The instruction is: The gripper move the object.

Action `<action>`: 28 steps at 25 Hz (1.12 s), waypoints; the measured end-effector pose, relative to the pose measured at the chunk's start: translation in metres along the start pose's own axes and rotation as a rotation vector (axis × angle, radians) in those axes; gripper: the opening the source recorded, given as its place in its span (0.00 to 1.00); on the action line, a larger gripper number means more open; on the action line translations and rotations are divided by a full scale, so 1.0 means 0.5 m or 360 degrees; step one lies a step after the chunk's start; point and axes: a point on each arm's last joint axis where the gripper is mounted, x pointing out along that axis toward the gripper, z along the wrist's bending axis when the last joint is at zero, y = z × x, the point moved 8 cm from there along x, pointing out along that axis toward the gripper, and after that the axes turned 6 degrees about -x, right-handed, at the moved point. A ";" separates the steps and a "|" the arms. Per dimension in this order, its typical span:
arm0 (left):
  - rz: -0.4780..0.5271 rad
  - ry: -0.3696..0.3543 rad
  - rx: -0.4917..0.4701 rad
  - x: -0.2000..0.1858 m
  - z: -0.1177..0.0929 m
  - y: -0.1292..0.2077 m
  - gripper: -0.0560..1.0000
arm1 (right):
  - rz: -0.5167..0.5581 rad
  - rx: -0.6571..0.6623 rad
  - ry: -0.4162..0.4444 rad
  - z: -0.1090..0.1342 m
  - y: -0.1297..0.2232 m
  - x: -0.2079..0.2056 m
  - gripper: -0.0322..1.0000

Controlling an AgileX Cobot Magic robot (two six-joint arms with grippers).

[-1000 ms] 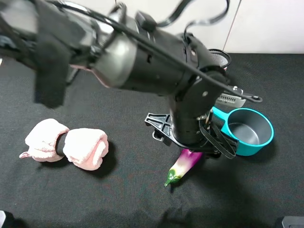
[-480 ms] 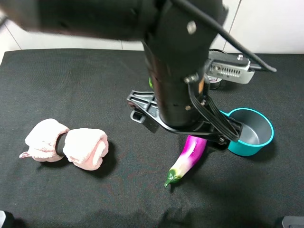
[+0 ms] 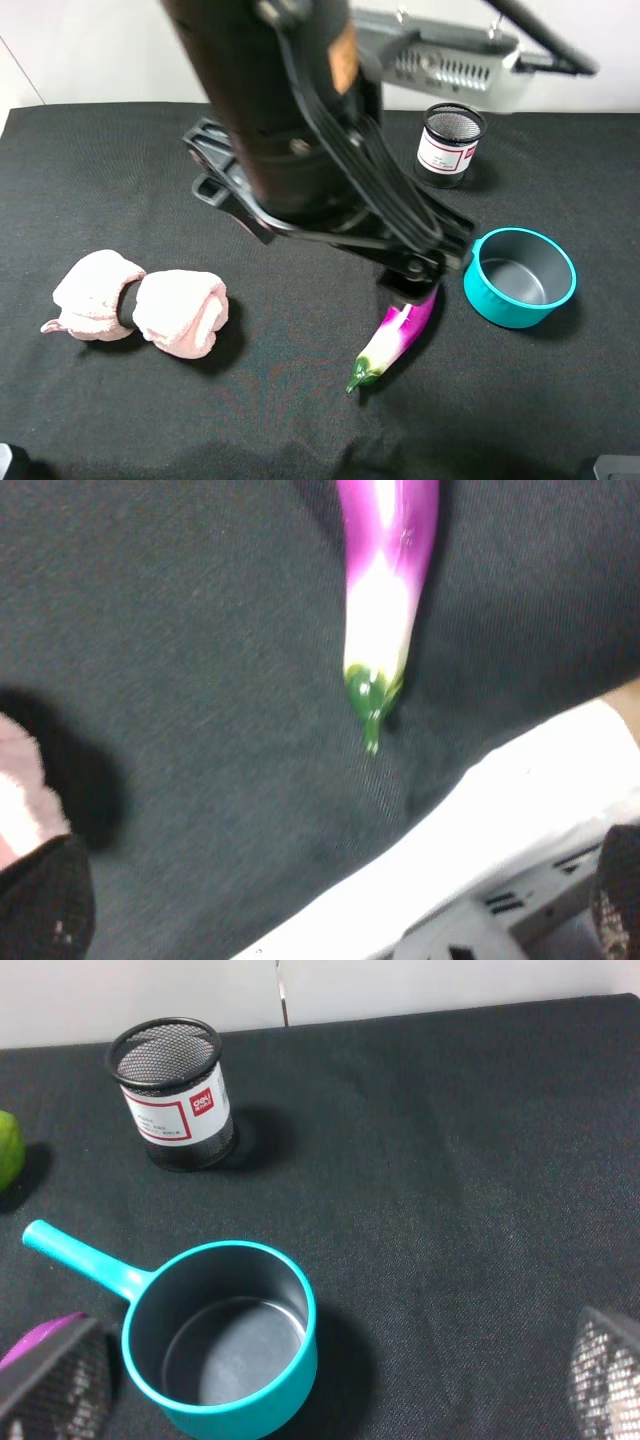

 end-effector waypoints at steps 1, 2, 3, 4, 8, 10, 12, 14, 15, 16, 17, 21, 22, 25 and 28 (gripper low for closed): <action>0.0001 -0.0001 0.0019 -0.010 0.004 0.004 0.99 | 0.0000 0.0000 0.0000 0.000 0.000 0.000 0.70; -0.0006 0.0004 0.0040 -0.021 0.007 0.007 0.99 | 0.0000 0.0000 0.0000 0.000 0.000 0.000 0.70; -0.0011 0.0004 0.0057 -0.032 0.012 0.011 0.99 | 0.0000 0.0000 0.0000 0.000 0.000 0.000 0.70; -0.0011 -0.0003 0.0079 -0.041 0.018 0.015 0.99 | 0.0000 0.0000 0.0000 0.000 0.000 0.000 0.70; -0.0089 0.0032 0.0171 -0.087 0.030 0.021 0.99 | 0.0000 0.0000 0.0000 0.000 0.000 0.000 0.70; -0.0146 0.0048 0.0228 -0.111 0.037 0.022 0.99 | 0.0000 0.0000 0.0000 0.000 0.000 0.000 0.70; -0.0210 0.0049 0.0290 -0.135 0.048 0.022 0.99 | 0.0000 0.0000 0.0000 0.000 0.000 0.000 0.70; -0.0283 0.0051 0.0340 -0.161 0.059 0.023 0.99 | 0.0000 0.0000 0.0000 0.000 0.000 0.000 0.70; -0.0314 0.0050 0.0363 -0.173 0.065 0.024 0.99 | 0.0000 0.0000 0.0000 0.000 0.000 0.000 0.70; -0.0352 0.0049 0.0386 -0.187 0.072 0.024 0.99 | 0.0000 0.0000 0.0000 0.000 0.000 0.000 0.70; -0.0387 0.0049 0.0404 -0.200 0.078 0.026 0.99 | 0.0000 0.0000 0.0000 0.000 0.000 0.000 0.70; -0.0483 0.0048 0.0423 -0.235 0.105 0.041 0.99 | 0.0000 0.0000 0.0000 0.000 0.000 0.000 0.70; -0.0488 0.0040 0.0426 -0.237 0.113 0.048 0.99 | 0.0000 0.0000 0.0000 0.000 0.000 0.000 0.70; -0.0507 0.0039 0.0431 -0.243 0.136 0.073 0.99 | 0.0000 0.0000 0.0000 0.000 0.000 0.000 0.70; -0.0513 0.0034 0.0433 -0.242 0.157 0.096 0.99 | 0.0000 0.0000 0.0000 0.000 0.000 0.000 0.70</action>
